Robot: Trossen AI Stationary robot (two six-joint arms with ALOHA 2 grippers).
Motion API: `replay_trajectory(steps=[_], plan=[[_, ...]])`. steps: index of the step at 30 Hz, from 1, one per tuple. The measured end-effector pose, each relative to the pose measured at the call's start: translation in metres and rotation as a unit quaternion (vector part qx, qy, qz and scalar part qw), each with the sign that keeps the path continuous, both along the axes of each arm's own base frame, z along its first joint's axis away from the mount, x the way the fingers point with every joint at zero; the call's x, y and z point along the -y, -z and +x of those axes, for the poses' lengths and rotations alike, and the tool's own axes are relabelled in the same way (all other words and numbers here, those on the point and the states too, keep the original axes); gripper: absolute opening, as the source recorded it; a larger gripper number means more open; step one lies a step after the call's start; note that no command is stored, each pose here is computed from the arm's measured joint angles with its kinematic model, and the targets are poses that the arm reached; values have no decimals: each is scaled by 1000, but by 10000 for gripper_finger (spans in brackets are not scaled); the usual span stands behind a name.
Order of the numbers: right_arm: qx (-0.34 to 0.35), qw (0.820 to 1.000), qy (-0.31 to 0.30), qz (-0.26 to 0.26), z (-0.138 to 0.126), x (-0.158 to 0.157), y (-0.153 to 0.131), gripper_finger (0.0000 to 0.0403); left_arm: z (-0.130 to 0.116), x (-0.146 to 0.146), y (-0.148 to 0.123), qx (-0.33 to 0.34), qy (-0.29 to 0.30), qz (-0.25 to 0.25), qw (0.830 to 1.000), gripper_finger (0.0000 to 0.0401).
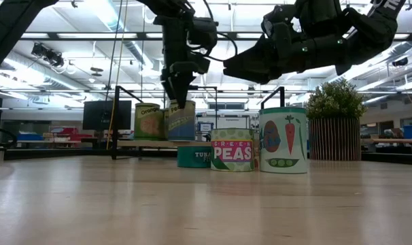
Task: Pick and place cans onto a shelf
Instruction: Put the canned peas on the shelf
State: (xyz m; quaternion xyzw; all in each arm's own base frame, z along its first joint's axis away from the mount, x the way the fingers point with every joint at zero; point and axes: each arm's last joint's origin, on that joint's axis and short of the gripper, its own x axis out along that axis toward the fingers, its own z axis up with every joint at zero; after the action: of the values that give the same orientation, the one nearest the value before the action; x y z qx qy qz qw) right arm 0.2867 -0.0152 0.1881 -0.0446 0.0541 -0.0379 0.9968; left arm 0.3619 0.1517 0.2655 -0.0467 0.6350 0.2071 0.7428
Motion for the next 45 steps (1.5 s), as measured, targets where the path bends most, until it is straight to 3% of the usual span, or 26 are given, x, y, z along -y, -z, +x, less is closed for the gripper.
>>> replay_trajectory(steps=[20, 45], plan=[[-8, 1000, -1, -16, -1, 0, 1, 250, 0, 1, 0, 9, -50, 2, 999, 356], [-8, 1000, -1, -16, -1, 0, 1, 250, 1, 1, 0, 18, -71, 5, 997, 355]])
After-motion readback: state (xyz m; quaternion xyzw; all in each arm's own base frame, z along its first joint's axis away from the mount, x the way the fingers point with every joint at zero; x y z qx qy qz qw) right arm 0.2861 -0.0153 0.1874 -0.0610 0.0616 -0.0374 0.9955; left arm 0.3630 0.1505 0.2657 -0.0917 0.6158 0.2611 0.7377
